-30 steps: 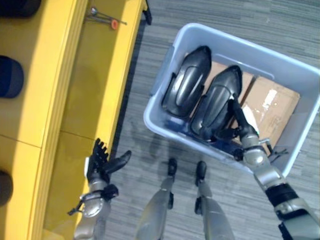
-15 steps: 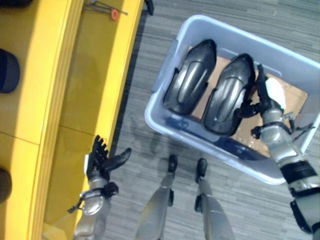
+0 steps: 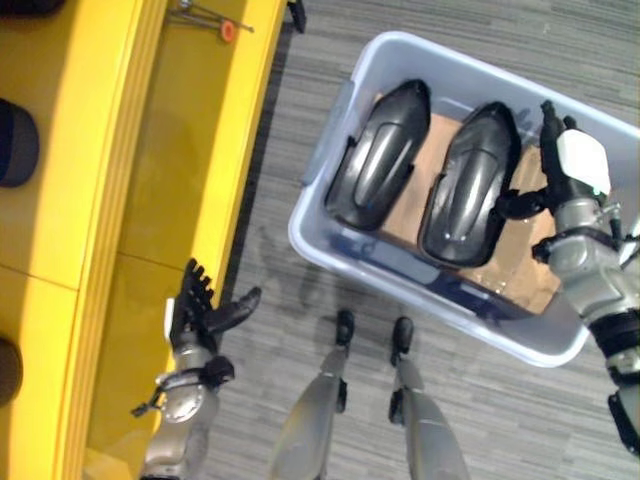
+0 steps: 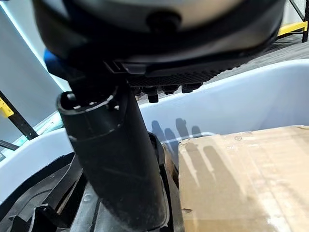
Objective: Move parts from the plastic box to the shelf.
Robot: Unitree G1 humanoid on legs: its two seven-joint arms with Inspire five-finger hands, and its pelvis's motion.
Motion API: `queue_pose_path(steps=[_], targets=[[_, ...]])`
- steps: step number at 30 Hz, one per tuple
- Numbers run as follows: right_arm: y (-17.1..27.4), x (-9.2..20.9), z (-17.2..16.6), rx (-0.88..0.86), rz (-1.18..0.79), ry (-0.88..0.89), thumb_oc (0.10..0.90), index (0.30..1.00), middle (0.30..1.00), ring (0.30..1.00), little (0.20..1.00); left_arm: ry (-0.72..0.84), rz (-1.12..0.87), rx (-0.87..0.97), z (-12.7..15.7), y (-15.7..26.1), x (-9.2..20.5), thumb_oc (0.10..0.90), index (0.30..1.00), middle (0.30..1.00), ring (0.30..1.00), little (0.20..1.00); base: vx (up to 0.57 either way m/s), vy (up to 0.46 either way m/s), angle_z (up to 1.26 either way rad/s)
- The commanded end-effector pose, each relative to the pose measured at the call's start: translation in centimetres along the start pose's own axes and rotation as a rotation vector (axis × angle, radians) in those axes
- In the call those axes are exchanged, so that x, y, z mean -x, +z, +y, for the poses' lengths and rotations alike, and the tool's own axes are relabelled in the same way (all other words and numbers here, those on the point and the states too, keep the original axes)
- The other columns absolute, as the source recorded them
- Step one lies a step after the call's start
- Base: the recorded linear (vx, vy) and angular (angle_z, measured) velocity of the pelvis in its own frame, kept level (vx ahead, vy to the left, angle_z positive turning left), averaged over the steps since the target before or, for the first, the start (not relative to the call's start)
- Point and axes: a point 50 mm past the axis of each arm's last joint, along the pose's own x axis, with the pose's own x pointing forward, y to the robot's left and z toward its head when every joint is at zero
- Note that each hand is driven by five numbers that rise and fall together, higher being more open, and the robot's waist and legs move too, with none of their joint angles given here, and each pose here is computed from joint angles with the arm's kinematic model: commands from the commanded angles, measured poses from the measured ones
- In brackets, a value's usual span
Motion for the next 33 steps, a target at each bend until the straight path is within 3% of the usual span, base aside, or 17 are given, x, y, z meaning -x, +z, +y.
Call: queue_pose_path(steps=[1, 9, 22, 33], targets=[[2.1, -1.5, -5.3, 0.079, -0.142, -0.198, 0.900, 1.000, 1.000, 1.000, 1.000, -0.005, -0.151, -0.032, 1.3, 2.9, 0.3, 0.900, 1.000, 1.000, 1.000, 1.000, 0.00, 0.000, 0.00], [3.3, 1.0, -5.1, -0.003, -0.233, -0.239, 0.900, 1.000, 1.000, 1.000, 1.000, 0.019, -0.144, -0.034, 1.4, 2.7, 0.3, 0.900, 1.000, 1.000, 1.000, 1.000, 0.00, 0.000, 0.00], [6.7, 6.6, -0.9, -0.367, -0.339, -0.160, 0.900, 1.000, 1.000, 1.000, 1.000, 0.076, -0.097, -0.026, 1.5, 1.7, 0.8, 0.900, 1.000, 1.000, 1.000, 1.000, 0.00, -0.002, -0.02], [8.5, 8.3, 0.6, -0.480, -0.361, -0.130, 0.900, 1.000, 1.000, 1.000, 1.000, 0.107, -0.083, -0.033, 1.6, 1.4, 1.0, 0.900, 1.000, 1.000, 1.000, 1.000, 0.00, 0.000, 0.00]])
